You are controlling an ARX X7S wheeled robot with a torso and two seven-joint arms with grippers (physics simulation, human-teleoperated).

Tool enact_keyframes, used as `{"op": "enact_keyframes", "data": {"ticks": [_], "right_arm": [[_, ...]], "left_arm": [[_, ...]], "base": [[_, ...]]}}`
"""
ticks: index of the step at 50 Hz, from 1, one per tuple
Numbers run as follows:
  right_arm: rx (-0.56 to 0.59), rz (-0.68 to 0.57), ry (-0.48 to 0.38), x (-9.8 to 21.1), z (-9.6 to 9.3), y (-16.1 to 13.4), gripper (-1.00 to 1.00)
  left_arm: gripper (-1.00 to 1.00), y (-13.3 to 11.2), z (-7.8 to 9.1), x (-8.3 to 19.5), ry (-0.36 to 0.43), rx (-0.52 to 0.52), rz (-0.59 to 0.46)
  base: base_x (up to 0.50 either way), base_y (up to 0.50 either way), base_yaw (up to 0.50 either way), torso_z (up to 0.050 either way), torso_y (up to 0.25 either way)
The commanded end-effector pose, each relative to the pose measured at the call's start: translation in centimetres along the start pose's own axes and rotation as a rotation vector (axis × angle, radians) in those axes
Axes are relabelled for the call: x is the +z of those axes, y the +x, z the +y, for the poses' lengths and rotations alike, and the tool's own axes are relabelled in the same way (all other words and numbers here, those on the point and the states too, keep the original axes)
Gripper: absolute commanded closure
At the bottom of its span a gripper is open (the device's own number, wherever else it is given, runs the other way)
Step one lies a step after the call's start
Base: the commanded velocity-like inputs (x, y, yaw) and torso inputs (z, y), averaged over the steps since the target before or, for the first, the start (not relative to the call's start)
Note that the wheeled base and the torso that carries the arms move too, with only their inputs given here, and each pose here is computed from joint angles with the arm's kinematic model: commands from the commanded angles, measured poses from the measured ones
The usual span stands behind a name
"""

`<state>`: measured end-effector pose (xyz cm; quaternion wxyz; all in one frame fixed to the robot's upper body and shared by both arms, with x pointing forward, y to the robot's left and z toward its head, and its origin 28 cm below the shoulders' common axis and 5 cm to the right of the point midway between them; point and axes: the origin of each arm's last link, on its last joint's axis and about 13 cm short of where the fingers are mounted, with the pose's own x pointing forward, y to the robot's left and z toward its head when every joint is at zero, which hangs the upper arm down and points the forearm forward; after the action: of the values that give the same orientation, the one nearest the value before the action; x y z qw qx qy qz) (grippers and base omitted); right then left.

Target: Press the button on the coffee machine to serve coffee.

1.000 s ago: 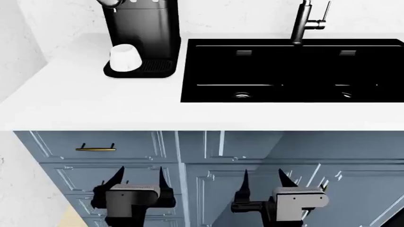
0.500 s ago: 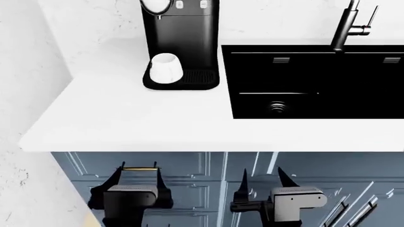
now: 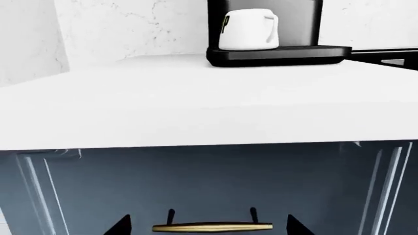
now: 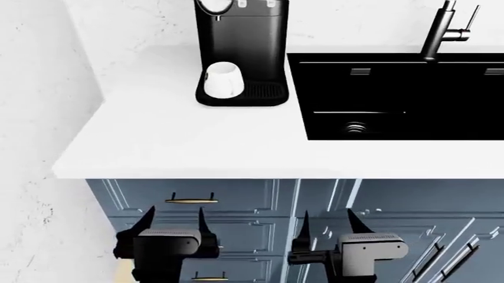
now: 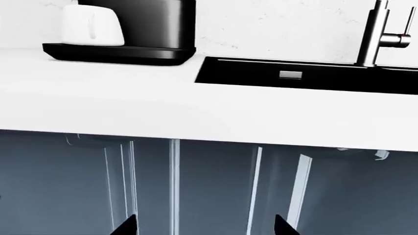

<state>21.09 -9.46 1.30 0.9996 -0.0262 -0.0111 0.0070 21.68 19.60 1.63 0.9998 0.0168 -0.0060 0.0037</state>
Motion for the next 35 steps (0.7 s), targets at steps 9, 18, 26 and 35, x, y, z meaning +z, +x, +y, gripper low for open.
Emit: {"op": "enact_keyframes", "data": {"ticks": [9,18,26,35], "right_arm": [[0.000,0.001,-0.008,0.0,0.0,0.0,-1.00],[-0.003,-0.001,-0.009,0.0,0.0,0.0,-1.00],[-0.002,0.001,-0.010,0.0,0.0,0.0,-1.00],[-0.002,-0.002,-0.003,0.0,0.0,0.0,-1.00]], "left_arm": [[-1.00,-0.5,0.7,-0.2,0.004,-0.003,0.002],[-1.00,-0.5,0.5,-0.2,0.005,-0.013,0.008],[-1.00,-0.3,0.2,-0.2,0.010,-0.010,0.011],[-1.00,0.1,-0.4,0.0,0.015,-0.017,0.006]], "base": [[0.00,0.19,0.00,0.000,0.000],[0.00,0.20,0.00,0.000,0.000],[0.00,0.20,0.00,0.000,0.000],[0.00,0.03,0.00,0.000,0.000]]}}
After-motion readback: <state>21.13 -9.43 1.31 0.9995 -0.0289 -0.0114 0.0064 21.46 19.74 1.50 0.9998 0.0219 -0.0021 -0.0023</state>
